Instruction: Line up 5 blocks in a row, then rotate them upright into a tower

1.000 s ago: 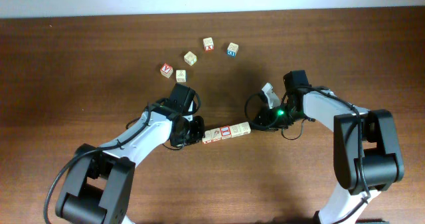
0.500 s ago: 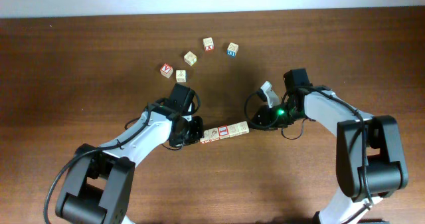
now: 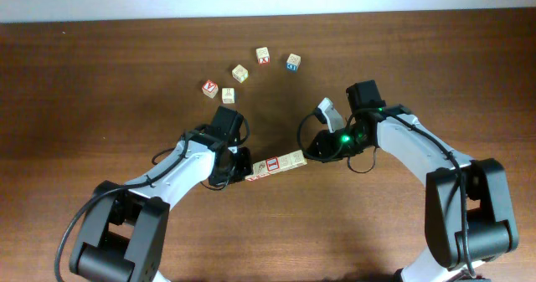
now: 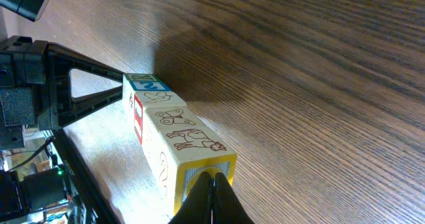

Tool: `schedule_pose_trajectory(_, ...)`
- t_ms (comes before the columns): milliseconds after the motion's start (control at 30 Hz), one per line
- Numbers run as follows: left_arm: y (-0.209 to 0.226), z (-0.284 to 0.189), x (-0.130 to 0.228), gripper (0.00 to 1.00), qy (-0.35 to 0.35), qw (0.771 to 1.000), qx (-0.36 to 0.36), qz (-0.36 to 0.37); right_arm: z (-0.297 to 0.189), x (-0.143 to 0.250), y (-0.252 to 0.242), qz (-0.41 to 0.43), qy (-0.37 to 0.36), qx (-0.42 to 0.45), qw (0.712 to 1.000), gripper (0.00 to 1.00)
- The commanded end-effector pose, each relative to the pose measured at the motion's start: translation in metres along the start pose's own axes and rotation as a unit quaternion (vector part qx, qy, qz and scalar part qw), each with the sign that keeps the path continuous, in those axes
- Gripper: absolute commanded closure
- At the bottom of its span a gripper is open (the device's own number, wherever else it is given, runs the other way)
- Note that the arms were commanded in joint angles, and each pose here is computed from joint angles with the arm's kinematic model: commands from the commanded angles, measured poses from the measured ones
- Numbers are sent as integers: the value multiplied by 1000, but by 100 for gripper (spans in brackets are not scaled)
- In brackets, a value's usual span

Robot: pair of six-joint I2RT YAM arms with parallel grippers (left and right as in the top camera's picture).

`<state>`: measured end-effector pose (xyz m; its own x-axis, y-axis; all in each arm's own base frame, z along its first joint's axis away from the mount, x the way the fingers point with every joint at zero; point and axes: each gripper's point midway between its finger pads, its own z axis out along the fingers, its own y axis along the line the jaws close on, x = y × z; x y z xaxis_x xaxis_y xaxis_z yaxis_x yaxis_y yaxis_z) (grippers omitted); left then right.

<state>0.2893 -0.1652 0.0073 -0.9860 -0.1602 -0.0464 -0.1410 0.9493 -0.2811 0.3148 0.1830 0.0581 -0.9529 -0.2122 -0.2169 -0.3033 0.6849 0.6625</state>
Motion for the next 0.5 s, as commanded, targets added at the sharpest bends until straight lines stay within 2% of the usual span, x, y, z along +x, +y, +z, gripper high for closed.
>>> schedule_pose_trajectory(0,-21,2,8,100,21,999,46,17,4,0,37,-28,6,-47,998,96)
schedule_pose_trajectory(133,-21,2,8,100,21,999,46,17,0,0,43,-34,5,-48,998,96)
schedule_pose_trajectory(233,-21,2,8,100,21,999,46,17,13,-2,69,-62,20,-42,997,96)
schedule_pose_trajectory(467,-21,2,8,100,21,999,46,17,23,2,79,-59,30,-36,997,96)
